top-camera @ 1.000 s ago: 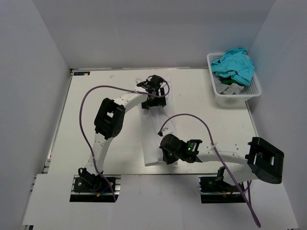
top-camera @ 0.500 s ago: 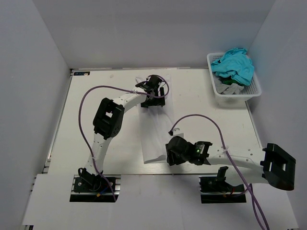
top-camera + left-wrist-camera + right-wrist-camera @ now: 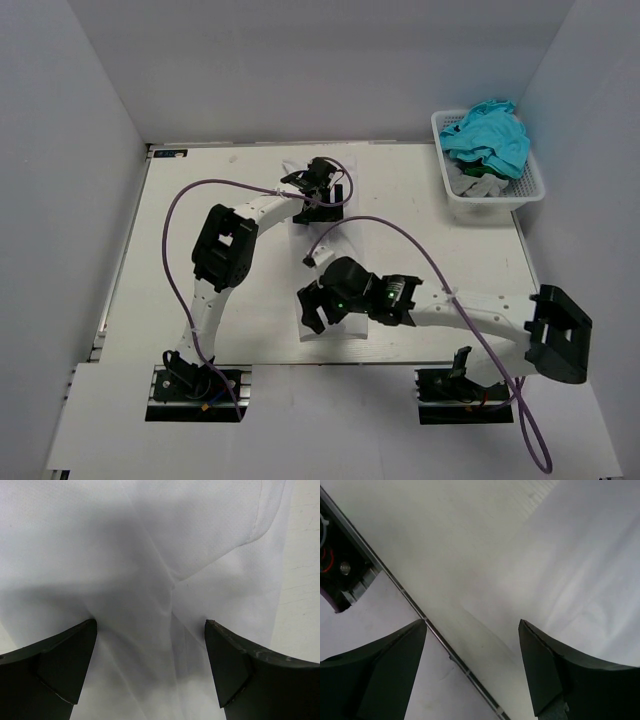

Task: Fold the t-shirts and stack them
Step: Rotate the tshirt 90 degrees

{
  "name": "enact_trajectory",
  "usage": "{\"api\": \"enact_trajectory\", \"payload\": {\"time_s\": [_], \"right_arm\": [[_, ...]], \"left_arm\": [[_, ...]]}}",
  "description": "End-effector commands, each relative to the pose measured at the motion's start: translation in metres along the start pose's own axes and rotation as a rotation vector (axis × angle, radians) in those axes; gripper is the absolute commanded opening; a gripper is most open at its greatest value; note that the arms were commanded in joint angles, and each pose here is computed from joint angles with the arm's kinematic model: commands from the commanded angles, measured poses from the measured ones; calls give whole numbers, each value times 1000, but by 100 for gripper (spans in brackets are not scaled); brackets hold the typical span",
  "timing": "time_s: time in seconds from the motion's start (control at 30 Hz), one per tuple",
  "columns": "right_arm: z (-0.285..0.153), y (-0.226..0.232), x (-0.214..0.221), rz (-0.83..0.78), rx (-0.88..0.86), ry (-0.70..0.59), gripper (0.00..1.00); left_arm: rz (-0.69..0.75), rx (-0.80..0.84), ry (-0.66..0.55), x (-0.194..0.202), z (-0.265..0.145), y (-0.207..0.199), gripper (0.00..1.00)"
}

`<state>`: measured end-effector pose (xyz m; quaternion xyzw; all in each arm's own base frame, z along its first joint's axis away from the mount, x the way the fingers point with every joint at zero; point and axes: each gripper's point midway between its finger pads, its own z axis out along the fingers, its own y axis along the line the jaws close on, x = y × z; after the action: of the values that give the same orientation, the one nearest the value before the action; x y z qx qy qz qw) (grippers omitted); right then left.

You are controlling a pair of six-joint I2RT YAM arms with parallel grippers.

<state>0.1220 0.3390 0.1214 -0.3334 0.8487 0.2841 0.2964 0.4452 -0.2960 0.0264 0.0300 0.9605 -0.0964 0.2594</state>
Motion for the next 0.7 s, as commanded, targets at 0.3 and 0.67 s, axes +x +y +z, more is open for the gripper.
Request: {"api": "enact_trajectory", "payload": {"time_s": [0.3, 0.67], "right_arm": [[36, -26, 61, -92, -105, 159, 90], [44, -33, 66, -101, -224, 183, 90]], "left_arm": [[18, -92, 169, 54, 29, 32, 100], [18, -122, 108, 16, 46, 33, 100]]}}
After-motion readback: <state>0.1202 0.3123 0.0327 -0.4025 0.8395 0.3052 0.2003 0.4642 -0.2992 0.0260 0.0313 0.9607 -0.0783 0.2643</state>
